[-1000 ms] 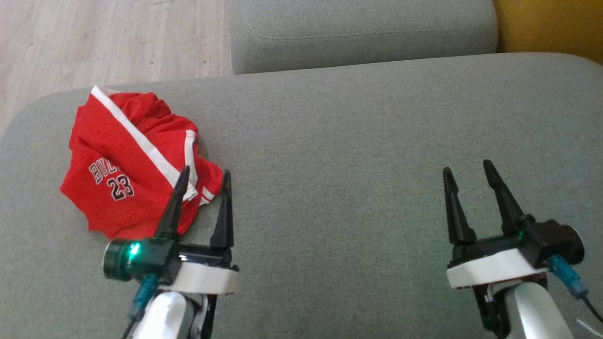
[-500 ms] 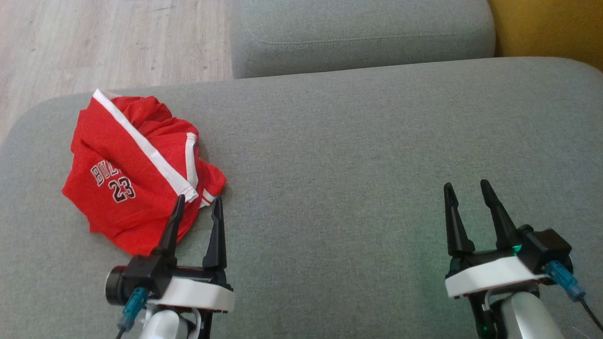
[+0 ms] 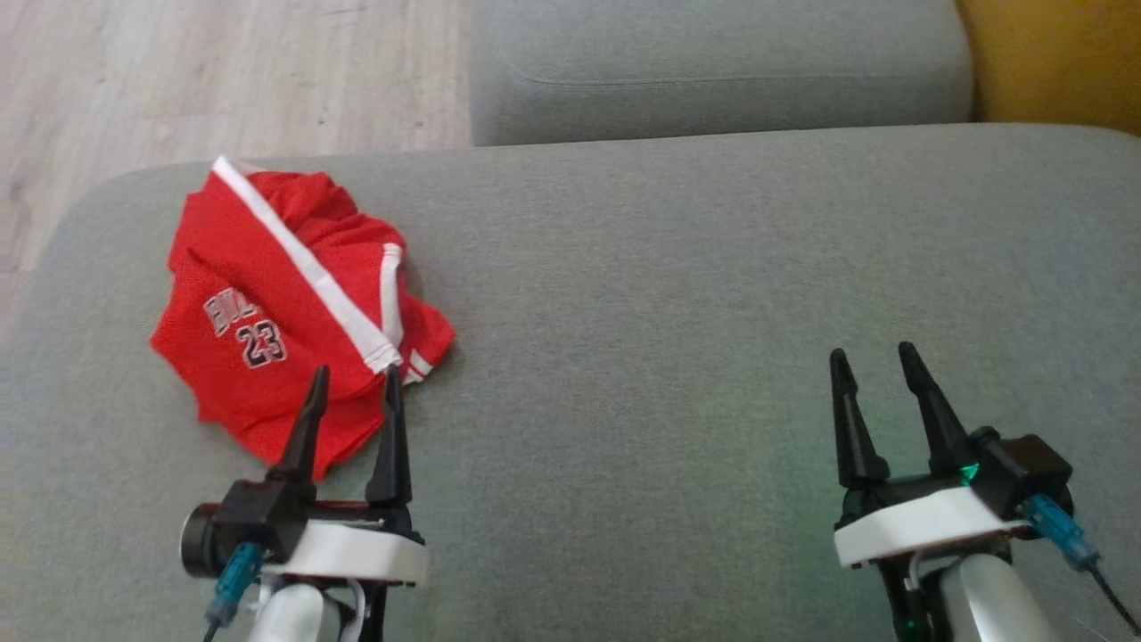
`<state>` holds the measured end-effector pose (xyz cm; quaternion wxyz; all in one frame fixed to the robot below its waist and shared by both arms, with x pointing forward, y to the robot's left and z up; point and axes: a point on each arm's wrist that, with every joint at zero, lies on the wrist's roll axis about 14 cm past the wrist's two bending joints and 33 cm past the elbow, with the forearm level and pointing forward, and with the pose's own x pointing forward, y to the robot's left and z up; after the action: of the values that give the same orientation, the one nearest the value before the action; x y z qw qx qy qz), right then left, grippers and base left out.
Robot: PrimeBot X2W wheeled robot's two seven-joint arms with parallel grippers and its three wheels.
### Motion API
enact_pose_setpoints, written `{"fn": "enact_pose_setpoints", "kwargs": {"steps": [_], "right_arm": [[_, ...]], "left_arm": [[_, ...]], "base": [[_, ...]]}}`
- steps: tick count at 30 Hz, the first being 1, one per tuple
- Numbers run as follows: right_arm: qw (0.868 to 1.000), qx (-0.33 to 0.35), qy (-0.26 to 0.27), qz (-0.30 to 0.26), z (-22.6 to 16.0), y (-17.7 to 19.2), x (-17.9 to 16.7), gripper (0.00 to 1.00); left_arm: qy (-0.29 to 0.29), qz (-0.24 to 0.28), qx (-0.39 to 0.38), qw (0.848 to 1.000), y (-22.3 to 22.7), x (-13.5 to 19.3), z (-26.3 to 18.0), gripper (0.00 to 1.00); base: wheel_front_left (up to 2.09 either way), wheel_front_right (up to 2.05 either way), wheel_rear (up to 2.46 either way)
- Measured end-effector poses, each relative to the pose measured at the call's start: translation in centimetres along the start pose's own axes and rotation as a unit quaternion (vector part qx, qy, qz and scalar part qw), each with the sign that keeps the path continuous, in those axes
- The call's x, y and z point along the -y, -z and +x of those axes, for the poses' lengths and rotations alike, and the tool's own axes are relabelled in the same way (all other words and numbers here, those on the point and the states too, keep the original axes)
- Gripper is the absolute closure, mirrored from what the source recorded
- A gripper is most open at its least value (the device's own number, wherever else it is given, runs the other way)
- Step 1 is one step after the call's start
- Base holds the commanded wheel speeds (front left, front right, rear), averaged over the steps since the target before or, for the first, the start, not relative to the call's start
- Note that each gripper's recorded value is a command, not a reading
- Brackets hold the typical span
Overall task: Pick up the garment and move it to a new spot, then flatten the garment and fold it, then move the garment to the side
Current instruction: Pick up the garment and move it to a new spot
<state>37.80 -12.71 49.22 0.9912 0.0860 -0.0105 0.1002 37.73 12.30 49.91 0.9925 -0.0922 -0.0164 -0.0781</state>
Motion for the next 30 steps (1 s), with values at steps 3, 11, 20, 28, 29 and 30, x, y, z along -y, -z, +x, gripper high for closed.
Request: {"fn": "enact_pose_setpoints", "kwargs": {"steps": [3,11,20,28,29,30], "right_arm": [[1.000,-0.002,-0.021,0.001,0.4,0.2,-1.4,0.00],[0.996,-0.010,-0.085,0.007,1.3,0.7,-5.6,0.00],[0.985,-0.024,-0.173,0.014,1.4,1.5,-11.4,0.00],[0.976,-0.035,-0.216,0.015,1.2,2.1,-14.3,0.00],[0.975,-0.036,-0.219,0.016,1.2,2.2,-14.5,0.00],[0.974,-0.037,-0.221,0.019,1.3,2.2,-14.6,0.00]], "left_arm": [[-0.022,0.002,0.005,1.000,-0.4,-1.2,-0.5,0.00],[-0.073,0.007,0.012,0.997,-0.9,-4.2,-2.9,0.00],[-0.140,0.010,0.030,0.990,-1.9,-7.7,-6.3,0.00],[-0.176,0.009,0.035,0.984,-2.1,-9.4,-8.6,0.00],[-0.180,0.009,0.035,0.983,-2.1,-9.5,-8.8,0.00],[-0.184,0.009,0.035,0.982,-2.2,-9.7,-8.9,0.00]], "base": [[0.00,0.00,0.00],[0.00,0.00,0.00],[0.00,0.00,0.00],[0.00,0.00,0.00],[0.00,0.00,0.00],[0.00,0.00,0.00]]}}
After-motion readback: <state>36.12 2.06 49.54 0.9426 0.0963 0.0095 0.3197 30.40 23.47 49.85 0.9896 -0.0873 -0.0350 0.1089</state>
